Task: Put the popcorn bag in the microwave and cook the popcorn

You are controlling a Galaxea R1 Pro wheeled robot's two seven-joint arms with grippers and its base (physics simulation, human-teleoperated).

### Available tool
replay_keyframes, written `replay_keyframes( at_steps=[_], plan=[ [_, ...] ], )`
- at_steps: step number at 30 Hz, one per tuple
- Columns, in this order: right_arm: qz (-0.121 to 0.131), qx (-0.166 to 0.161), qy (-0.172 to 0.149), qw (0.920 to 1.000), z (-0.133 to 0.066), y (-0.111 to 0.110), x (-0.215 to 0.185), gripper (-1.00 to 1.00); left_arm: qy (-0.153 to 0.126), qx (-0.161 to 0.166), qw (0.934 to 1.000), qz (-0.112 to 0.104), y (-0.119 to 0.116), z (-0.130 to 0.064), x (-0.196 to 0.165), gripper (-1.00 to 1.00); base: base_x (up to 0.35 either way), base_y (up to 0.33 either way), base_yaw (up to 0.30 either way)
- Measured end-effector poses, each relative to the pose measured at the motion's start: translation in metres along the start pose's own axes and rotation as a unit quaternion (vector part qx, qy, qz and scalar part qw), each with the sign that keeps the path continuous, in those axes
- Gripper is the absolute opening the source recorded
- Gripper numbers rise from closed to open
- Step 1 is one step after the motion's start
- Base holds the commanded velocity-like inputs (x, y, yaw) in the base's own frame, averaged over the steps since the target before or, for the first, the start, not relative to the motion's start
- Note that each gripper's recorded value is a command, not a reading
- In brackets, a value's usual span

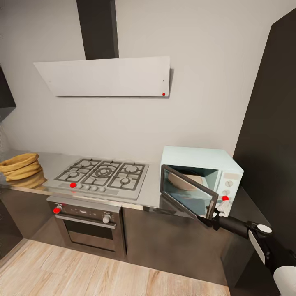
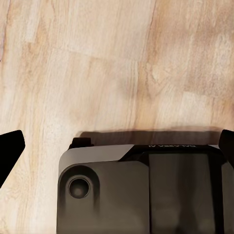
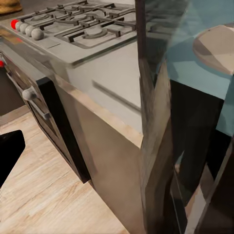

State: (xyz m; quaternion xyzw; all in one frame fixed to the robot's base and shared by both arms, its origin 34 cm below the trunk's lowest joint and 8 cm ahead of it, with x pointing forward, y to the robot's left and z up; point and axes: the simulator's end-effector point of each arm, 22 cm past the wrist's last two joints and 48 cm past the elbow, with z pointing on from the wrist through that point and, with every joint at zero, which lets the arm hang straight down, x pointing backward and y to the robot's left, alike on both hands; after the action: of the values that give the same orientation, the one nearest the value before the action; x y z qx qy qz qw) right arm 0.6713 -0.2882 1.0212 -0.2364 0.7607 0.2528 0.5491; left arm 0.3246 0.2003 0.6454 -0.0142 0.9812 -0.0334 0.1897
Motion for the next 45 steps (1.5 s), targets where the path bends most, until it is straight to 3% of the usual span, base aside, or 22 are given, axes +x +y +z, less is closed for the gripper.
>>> replay_keyframes(
  at_steps=[19, 45],
  plan=[
    [-0.001, -0.001, 0.000, 1.0000, 0.000, 0.001, 0.000, 1.00, 0.000, 0.000, 1.0000, 0.000, 0.000, 0.000, 0.000, 1.00, -0.075, 0.057, 0.000],
    [-0.005, -0.034, 0.010, 0.9994, 0.024, 0.032, 0.007, 1.00, 0.000, 0.000, 1.0000, 0.000, 0.000, 0.000, 0.000, 1.00, -0.085, 0.108, 0.000]
  ],
)
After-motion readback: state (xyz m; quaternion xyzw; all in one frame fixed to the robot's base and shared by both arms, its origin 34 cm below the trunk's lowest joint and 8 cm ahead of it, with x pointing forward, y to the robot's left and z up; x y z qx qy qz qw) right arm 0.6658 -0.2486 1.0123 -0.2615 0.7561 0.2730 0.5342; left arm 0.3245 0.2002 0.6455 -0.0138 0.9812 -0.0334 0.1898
